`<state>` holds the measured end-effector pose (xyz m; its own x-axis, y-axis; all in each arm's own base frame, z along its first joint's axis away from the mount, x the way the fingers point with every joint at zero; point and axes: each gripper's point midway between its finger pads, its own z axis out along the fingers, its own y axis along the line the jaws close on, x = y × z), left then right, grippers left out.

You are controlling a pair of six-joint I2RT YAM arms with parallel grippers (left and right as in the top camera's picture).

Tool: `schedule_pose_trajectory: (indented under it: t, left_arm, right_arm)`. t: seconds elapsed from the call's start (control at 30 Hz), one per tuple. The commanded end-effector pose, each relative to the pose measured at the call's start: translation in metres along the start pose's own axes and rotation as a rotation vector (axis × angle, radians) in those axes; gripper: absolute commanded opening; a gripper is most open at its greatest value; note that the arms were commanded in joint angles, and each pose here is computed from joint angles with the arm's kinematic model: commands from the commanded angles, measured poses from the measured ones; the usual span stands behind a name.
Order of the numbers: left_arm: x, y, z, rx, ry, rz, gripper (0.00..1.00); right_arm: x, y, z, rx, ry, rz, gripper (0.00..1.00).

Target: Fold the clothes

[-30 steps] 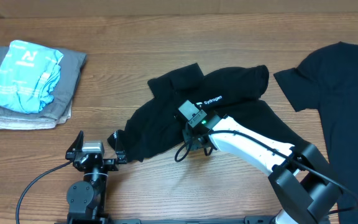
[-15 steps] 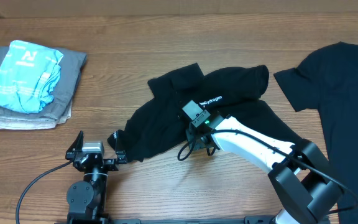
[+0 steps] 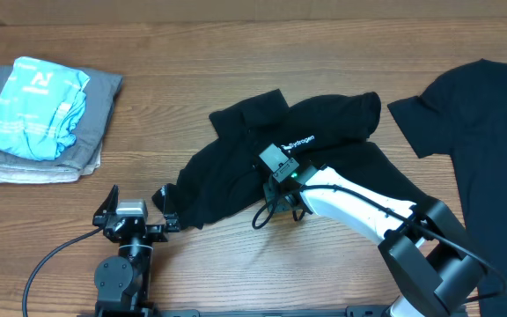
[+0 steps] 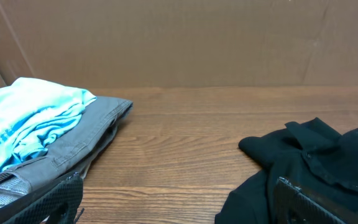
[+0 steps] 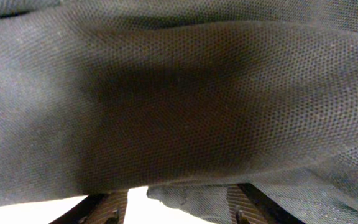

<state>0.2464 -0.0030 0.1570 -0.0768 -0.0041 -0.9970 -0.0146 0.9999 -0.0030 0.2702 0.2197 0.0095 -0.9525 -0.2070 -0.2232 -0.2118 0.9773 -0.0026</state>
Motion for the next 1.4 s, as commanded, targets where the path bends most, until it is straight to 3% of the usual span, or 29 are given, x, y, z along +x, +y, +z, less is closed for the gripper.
schedule_pose_trajectory:
  t: [0.0,0.23,0.5,0.7,0.93,1.07,1.37]
  left_arm:
    - [-0.001,-0.002,0.0,0.01,-0.007,-0.016,1.0]
    - [-0.001,-0.002,0.0,0.01,-0.007,-0.016,1.0]
    - [-0.001,-0.002,0.0,0.01,-0.007,-0.016,1.0]
    - [-0.001,-0.002,0.0,0.01,-0.007,-0.016,1.0]
    - [-0.001,-0.002,0.0,0.01,-0.007,-0.016,1.0]
    - [-0.001,-0.002,0.0,0.01,-0.008,-0.016,1.0]
    - [-0.001,-0.002,0.0,0.01,-0.007,-0.016,1.0]
  right_arm:
    - [0.003,-0.003,0.007,0.01,0.011,0.008,0.57]
    - [0.008,-0.003,0.017,0.02,0.041,0.004,0.54]
    - [0.013,-0.006,0.017,0.03,0.06,0.002,0.4]
    - [0.017,-0.006,0.017,0.031,0.08,0.0,0.38]
    - [0.024,-0.01,0.016,0.048,0.107,0.043,0.13]
    - [0.033,-0.012,0.015,0.053,0.143,0.057,0.05]
    - [0.04,-0.016,0.014,0.07,0.175,0.078,0.04]
